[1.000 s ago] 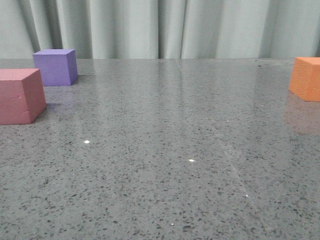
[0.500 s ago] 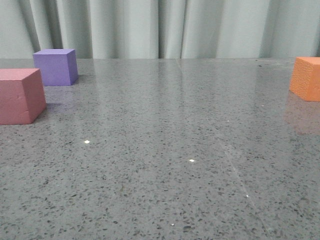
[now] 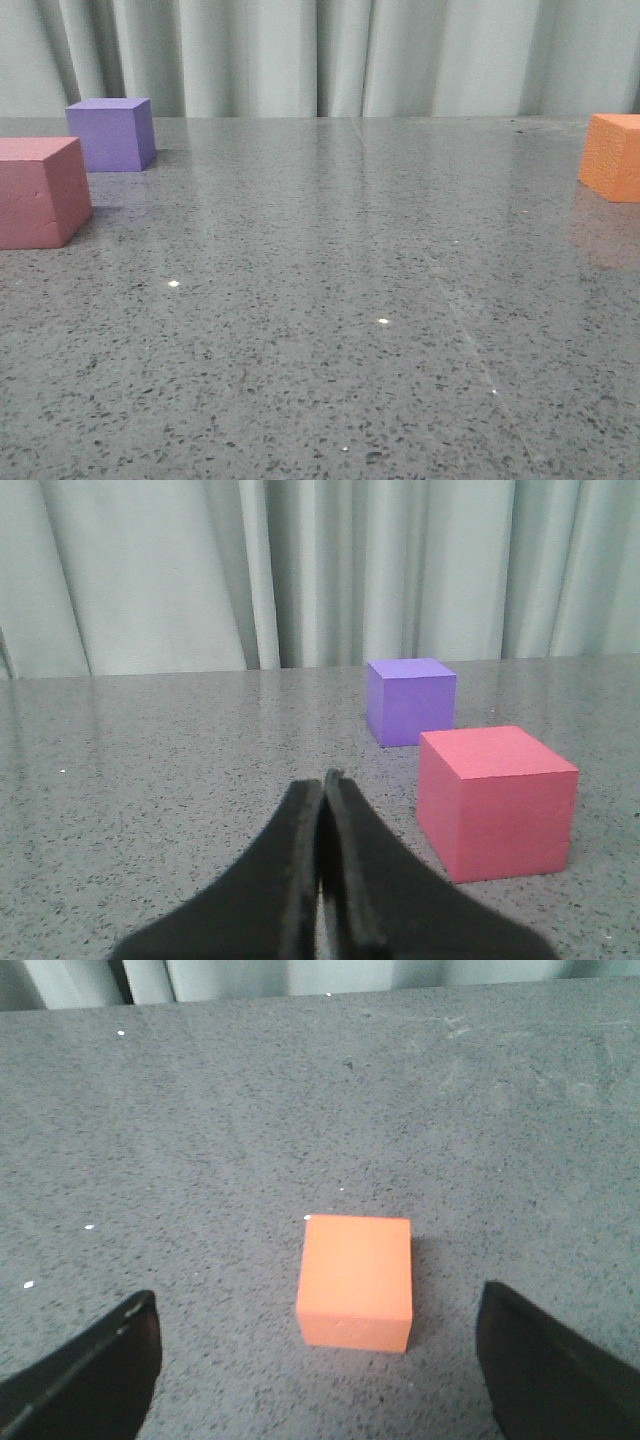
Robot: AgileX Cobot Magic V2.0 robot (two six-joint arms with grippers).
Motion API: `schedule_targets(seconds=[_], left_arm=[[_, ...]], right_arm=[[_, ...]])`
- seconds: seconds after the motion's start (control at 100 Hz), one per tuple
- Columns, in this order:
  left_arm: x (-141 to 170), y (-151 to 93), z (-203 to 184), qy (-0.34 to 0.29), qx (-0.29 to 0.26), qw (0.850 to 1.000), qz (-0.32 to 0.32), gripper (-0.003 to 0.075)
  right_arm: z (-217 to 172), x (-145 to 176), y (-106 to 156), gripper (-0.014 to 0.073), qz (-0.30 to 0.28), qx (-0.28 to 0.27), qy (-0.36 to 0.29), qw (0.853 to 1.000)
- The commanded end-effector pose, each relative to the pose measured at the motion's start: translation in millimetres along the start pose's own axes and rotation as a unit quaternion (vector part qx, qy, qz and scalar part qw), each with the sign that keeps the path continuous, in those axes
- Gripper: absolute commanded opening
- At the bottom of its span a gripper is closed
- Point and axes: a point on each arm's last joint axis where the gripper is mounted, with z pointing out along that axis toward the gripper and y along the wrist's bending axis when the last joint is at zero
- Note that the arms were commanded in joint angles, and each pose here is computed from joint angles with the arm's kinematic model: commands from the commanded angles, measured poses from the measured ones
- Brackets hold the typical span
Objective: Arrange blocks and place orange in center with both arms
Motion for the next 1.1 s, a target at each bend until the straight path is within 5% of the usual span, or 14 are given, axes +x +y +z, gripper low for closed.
schedule_targets(seconds=[0.0,0.48,1.09], left_arm=[[9.4,-1.4,-1.3,-0.03,0.007,1.0,-0.004,-0.0019],[9.4,-1.4,-1.3,-0.03,0.007,1.0,-0.004,-0.0019],[9.4,-1.4,-1.3,-0.03,0.007,1.0,-0.004,-0.0019]], right_arm=[[5.4,-24.0,0.4,0.0635,-0.015,0.005,-0.039,0.999],[91.4,-22.1,-3.8,0.0635,-0.028,0.023,0.067,0.997],[136.3,0.8,-8.2,0.0635,-0.035,0.031,0.133,0.99]])
